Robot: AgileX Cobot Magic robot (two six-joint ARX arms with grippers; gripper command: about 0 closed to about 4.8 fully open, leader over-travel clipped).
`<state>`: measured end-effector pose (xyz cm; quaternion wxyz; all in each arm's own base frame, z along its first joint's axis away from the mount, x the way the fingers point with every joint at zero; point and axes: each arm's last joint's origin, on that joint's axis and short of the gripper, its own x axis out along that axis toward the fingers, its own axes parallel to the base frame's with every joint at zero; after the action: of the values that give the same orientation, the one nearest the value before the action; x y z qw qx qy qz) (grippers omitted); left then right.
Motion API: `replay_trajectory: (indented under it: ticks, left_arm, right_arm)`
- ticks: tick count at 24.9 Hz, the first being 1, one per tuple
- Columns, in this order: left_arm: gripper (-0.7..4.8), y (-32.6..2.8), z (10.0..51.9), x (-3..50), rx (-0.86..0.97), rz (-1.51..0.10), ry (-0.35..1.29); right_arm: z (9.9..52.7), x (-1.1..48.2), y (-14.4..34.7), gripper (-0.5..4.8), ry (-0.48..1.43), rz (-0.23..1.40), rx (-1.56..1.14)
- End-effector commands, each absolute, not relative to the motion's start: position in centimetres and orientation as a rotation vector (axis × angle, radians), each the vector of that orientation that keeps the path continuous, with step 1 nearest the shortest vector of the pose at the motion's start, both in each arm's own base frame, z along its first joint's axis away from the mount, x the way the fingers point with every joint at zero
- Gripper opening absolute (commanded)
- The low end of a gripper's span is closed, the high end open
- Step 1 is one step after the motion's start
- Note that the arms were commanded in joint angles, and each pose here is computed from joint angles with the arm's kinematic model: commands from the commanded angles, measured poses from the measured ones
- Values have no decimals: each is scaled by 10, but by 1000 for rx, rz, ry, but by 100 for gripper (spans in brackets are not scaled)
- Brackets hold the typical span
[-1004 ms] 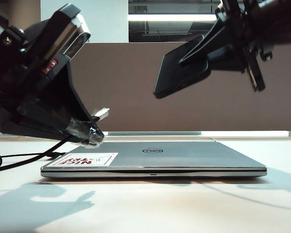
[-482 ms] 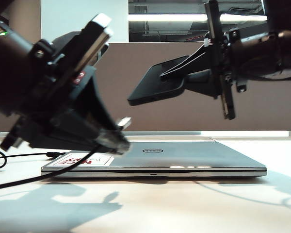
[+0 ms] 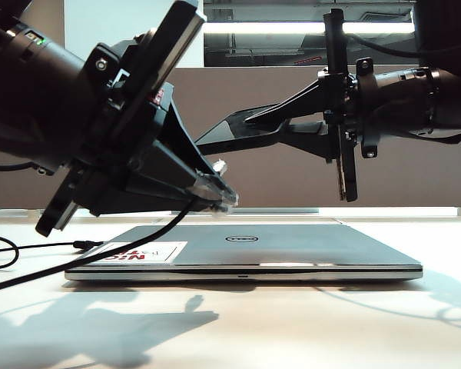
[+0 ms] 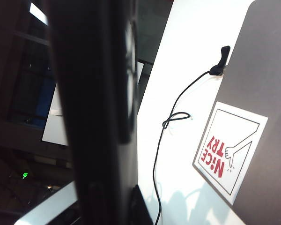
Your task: Pick up the charging cable and the phone, plug the charging cable into the charging port on the phone, and finally place them back on the table.
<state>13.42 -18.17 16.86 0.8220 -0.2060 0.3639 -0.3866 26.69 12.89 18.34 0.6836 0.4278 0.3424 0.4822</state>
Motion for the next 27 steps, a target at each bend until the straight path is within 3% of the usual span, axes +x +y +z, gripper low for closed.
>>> replay_trajectory:
  ticks: [1,27]
  left_arm:
    - [-6,-183,169,136,-464,-827,766]
    - [-6,-187,168,139,-506,-832,749]
  right_arm:
    - [190,267,130,-5,736,1136,940]
    - [172,258,125,-5,751,1092,961]
